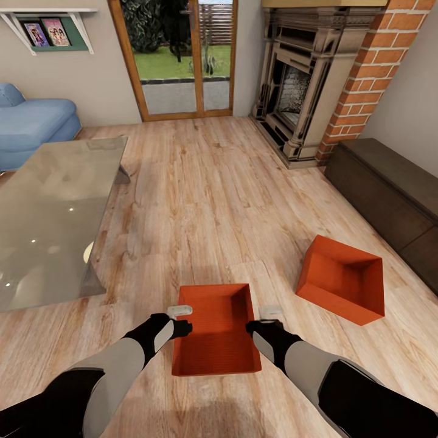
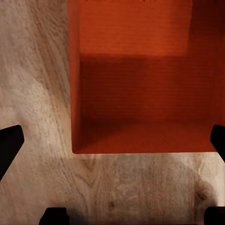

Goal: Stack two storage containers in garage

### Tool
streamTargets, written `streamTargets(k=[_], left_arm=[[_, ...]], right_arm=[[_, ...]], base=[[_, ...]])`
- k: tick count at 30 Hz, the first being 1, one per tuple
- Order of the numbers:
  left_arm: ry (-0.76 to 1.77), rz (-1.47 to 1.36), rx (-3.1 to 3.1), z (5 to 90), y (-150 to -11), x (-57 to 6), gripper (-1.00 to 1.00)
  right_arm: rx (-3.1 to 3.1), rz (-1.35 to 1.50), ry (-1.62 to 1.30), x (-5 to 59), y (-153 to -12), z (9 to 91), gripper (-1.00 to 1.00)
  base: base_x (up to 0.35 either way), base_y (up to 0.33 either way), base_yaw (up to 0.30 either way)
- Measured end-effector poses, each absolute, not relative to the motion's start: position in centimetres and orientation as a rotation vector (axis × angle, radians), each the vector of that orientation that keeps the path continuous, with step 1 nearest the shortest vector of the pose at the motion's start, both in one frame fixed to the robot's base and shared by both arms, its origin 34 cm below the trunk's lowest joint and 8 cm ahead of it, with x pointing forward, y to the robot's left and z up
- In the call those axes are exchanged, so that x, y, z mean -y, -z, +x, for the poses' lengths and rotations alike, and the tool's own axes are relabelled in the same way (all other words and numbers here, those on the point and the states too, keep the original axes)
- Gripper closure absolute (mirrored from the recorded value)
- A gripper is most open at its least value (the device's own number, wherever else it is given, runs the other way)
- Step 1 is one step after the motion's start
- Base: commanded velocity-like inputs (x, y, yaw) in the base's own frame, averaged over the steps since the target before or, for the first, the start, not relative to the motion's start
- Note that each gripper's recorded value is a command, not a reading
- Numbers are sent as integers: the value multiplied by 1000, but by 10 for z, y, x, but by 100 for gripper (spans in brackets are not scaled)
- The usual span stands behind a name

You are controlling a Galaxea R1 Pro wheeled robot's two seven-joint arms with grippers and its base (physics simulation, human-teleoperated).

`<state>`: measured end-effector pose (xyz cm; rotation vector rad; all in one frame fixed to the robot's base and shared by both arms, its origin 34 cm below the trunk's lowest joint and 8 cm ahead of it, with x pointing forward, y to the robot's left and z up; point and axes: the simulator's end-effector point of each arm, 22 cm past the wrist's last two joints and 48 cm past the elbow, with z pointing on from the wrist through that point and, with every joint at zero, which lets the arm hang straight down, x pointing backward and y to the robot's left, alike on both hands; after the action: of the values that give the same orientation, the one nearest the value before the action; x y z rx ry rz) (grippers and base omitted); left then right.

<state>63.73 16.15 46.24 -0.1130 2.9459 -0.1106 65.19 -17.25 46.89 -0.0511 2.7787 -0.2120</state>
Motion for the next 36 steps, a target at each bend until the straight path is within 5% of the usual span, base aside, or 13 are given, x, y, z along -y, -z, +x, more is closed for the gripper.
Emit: streamTargets(k=[36], left_arm=[[112,-112,-2940,638,-439,-162,-100]], right_arm=[[-2777,-86,68,149,-443,652,-100]], base=[[0,0,0]])
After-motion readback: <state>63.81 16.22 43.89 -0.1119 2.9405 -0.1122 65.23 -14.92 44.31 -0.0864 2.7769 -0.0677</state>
